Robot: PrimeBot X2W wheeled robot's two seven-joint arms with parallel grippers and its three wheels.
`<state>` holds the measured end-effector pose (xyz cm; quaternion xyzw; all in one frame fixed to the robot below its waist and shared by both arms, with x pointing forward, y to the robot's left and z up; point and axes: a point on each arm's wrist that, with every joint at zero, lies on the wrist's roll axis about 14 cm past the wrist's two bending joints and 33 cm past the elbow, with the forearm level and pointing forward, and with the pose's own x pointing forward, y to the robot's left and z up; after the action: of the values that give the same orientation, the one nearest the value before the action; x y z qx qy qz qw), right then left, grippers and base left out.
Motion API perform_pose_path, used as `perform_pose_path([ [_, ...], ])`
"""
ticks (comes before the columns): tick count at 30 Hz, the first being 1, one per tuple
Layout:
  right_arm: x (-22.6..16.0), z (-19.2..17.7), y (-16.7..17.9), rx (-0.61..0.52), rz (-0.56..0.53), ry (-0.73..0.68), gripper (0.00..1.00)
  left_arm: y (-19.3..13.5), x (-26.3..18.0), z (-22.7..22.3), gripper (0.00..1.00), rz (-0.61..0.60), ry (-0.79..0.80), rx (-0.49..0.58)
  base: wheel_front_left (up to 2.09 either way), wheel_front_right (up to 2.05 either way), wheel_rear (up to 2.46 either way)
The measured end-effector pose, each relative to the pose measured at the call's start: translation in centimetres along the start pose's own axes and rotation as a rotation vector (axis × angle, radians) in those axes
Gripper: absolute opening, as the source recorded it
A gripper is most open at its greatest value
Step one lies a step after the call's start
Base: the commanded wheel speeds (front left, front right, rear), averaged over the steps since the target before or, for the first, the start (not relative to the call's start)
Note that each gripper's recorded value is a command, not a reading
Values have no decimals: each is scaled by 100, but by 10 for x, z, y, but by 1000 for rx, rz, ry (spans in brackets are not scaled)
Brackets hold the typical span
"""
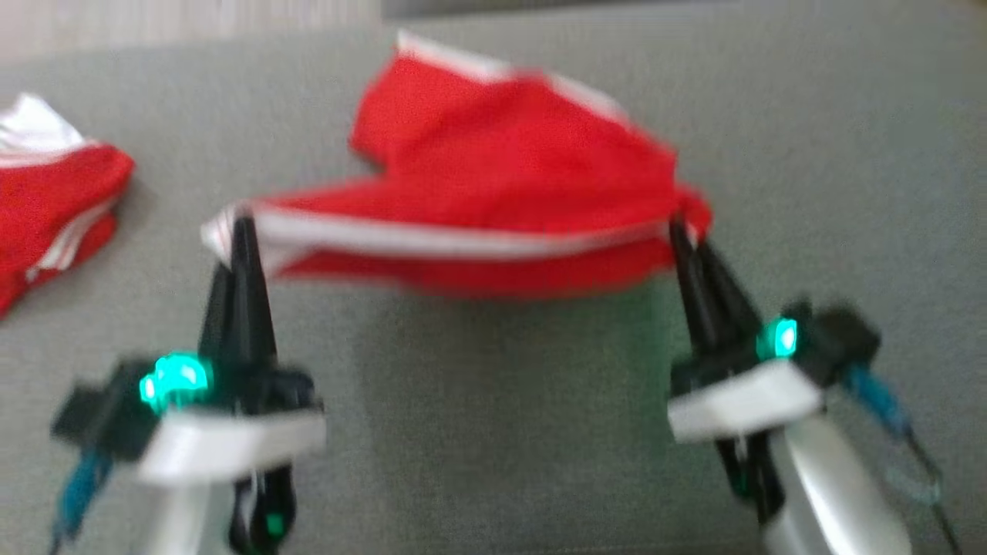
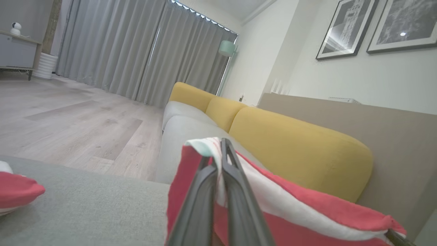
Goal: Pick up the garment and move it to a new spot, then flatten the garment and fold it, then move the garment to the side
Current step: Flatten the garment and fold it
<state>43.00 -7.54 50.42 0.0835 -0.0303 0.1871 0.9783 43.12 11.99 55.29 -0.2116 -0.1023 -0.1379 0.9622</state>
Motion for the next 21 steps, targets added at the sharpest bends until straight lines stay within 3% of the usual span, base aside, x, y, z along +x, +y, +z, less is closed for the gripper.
perform_pose_path([
  [10, -92, 21, 24, 34, -50, -7, 0, -34, -83, 34, 0, -3, -40, -3, 0, 0, 0],
  [21, -95, -25, 6, 65, -110, 165, 0, -15, -55, -28, 0, -1, 184, -18, 0, 0, 0],
])
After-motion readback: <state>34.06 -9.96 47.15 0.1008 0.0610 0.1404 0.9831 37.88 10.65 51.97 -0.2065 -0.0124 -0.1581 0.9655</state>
